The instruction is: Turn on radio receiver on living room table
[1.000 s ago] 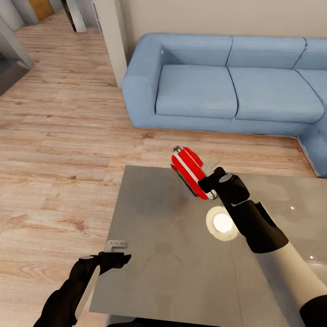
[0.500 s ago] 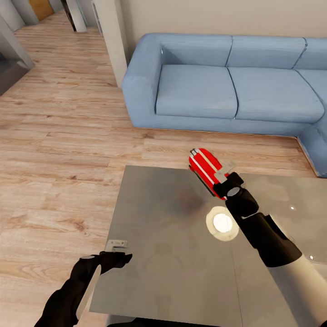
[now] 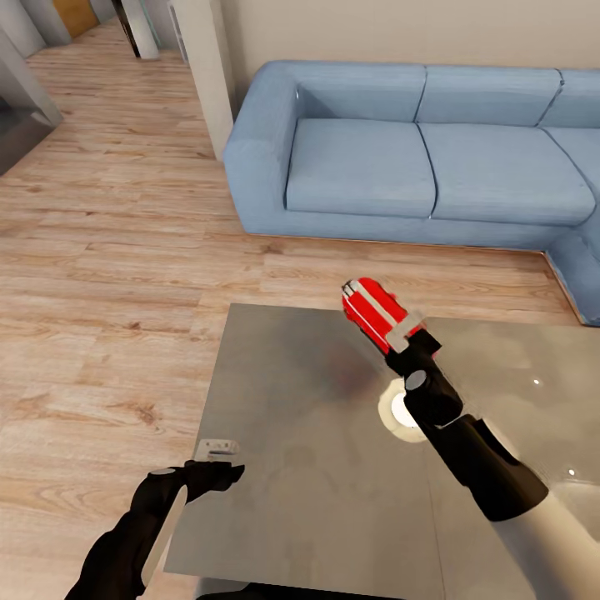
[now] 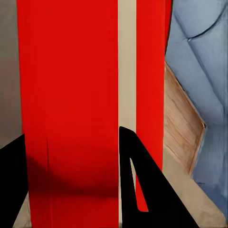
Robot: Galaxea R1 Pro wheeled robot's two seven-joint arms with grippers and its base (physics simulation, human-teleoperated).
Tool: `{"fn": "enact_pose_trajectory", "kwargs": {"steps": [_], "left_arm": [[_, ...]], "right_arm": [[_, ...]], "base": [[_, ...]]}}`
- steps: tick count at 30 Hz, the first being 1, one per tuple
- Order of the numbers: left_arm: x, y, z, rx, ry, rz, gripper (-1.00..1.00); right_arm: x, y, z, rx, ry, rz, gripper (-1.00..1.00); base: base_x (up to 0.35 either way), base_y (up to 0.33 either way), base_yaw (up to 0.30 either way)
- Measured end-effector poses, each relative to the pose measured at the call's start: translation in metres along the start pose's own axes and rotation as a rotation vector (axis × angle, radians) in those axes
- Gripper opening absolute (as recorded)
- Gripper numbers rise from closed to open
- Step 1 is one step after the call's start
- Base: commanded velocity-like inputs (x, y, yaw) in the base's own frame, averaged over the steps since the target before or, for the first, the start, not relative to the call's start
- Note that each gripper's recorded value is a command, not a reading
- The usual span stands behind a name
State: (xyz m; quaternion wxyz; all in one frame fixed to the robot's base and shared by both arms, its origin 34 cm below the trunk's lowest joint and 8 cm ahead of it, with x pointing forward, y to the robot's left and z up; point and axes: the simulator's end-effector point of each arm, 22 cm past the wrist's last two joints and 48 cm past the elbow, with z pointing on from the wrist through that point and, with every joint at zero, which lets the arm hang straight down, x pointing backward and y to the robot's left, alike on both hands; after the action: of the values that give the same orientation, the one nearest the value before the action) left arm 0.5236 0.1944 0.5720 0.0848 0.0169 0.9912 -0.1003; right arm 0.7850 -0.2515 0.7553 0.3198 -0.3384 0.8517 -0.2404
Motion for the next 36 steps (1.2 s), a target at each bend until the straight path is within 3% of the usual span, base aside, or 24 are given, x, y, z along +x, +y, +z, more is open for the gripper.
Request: {"fn": "enact_pose_trajectory", "kwargs": {"steps": [6,10,17,21,25,29,36], "left_arm": [[0.000,-0.001,0.000,0.003,0.002,-0.003,1.00],[0.001,-0.004,0.000,0.016,0.006,-0.008,1.00],[-0.006,-0.034,-0.011,0.141,0.022,-0.011,1.00],[-0.018,-0.048,-0.024,0.193,0.017,-0.006,1.00],[-0.027,-0.055,-0.035,0.214,0.015,-0.004,1.00],[-0.028,-0.057,-0.037,0.224,0.017,-0.006,1.00],[-0.035,-0.067,-0.048,0.259,0.018,-0.025,1.00]], "right_arm": [[0.001,0.017,-0.020,0.133,-0.049,-0.122,-1.00],[0.001,0.029,-0.036,0.198,-0.088,-0.165,-1.00],[0.011,0.036,-0.065,0.330,-0.138,-0.218,-1.00],[0.011,0.040,-0.086,0.412,-0.191,-0.274,-1.00],[0.001,0.042,-0.121,0.561,-0.289,-0.351,-1.00],[0.002,0.054,-0.138,0.631,-0.338,-0.401,-1.00],[0.019,0.073,-0.140,0.678,-0.353,-0.496,-1.00]], "base": [[0.000,0.000,0.000],[0.000,0.000,0.000],[0.000,0.000,0.000],[0.000,0.000,0.000],[0.000,0.000,0.000],[0.000,0.000,0.000],[0.000,0.000,0.000]]}}
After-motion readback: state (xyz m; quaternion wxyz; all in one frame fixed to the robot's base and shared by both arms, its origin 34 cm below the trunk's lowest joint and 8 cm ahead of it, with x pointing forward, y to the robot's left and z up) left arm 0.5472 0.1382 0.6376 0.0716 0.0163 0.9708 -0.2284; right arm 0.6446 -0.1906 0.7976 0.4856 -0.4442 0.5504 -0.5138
